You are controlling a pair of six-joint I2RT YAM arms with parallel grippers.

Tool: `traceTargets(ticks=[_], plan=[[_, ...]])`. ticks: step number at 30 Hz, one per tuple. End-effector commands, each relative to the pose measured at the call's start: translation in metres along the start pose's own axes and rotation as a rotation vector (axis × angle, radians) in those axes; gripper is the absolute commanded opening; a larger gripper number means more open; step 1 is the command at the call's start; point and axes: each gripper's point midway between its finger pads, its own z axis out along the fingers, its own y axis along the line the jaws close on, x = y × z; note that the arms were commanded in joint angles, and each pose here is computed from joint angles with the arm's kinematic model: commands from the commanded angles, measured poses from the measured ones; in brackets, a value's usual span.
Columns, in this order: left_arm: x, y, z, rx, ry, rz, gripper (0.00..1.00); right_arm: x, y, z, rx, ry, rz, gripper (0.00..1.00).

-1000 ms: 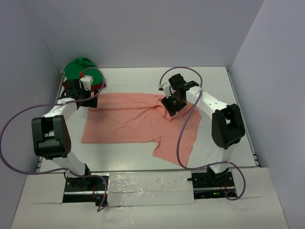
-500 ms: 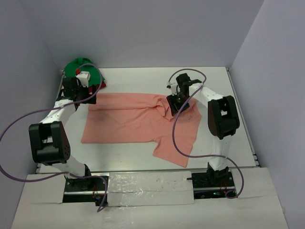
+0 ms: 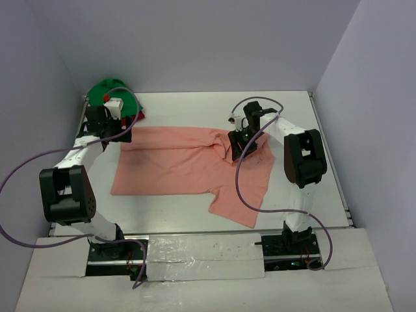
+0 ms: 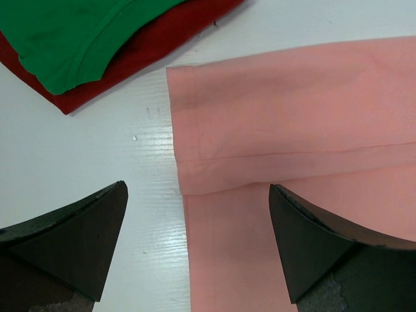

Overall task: Fold and stack the t-shirts
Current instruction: Fold the flattened tshirt in 1/3 of the way

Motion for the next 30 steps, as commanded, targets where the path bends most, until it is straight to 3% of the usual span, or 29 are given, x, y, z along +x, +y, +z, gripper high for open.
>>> traceTargets(ticks=[1,11,30], plan=[[-0.015,-0.002,-0.013,0.009,-0.058,-0.001,0.99,-0.01,0.005,-0.01,-0.032,-0.039,-0.022,0.57],[-0.013,-0.001,-0.018,-0.003,-0.075,-0.002,0.99,-0.027,-0.023,-0.008,0.119,-0.103,-0.012,0.57],[-0.01,0.001,-0.026,-0.022,-0.073,0.004,0.99,-0.022,-0.026,0.006,0.02,-0.07,0.039,0.56]])
